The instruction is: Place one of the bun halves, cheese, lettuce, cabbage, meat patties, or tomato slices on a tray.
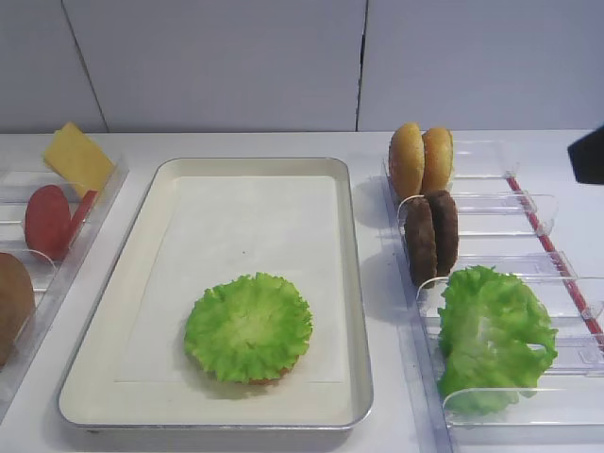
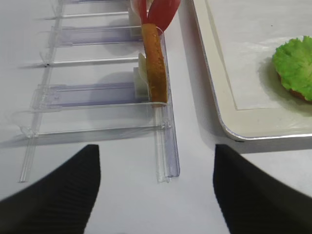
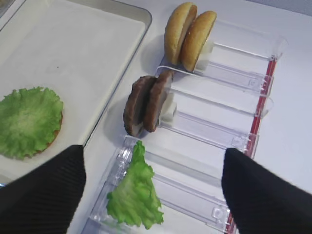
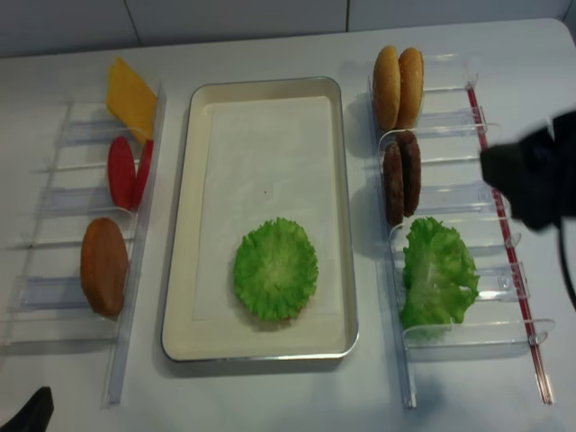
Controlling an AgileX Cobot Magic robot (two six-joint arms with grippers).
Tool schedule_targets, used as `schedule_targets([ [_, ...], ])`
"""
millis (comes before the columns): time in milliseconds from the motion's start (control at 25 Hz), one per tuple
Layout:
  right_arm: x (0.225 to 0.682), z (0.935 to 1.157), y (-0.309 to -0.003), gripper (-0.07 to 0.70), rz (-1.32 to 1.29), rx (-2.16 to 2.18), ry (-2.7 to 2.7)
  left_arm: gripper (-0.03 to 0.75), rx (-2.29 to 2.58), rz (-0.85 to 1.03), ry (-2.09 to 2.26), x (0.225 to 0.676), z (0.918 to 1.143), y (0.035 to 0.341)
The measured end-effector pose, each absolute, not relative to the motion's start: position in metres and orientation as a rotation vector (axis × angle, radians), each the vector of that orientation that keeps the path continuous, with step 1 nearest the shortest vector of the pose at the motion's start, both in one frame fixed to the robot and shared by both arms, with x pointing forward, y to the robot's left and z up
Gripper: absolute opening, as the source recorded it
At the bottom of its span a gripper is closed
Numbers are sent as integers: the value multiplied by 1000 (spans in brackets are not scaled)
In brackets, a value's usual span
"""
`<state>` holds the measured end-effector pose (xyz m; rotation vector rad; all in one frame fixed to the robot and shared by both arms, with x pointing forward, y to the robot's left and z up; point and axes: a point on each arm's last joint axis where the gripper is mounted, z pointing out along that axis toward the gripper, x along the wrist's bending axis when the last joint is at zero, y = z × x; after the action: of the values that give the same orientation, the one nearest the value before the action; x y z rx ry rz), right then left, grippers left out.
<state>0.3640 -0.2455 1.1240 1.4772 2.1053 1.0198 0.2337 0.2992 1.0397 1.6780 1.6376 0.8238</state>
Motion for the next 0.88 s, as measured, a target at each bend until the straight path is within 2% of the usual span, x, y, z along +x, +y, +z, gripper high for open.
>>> schedule_targets([
  [440, 270, 1108, -284, 603, 1099, 1443, 1909, 482, 1678, 824, 1638, 234, 1040, 299],
  [600, 258, 1101, -292, 603, 1069, 1467, 1874, 482, 1678, 824, 1638, 234, 1040, 299],
  [880, 246, 1069, -297, 602, 1057, 1488, 1867, 483, 1678, 824, 1638, 234, 1040, 299],
])
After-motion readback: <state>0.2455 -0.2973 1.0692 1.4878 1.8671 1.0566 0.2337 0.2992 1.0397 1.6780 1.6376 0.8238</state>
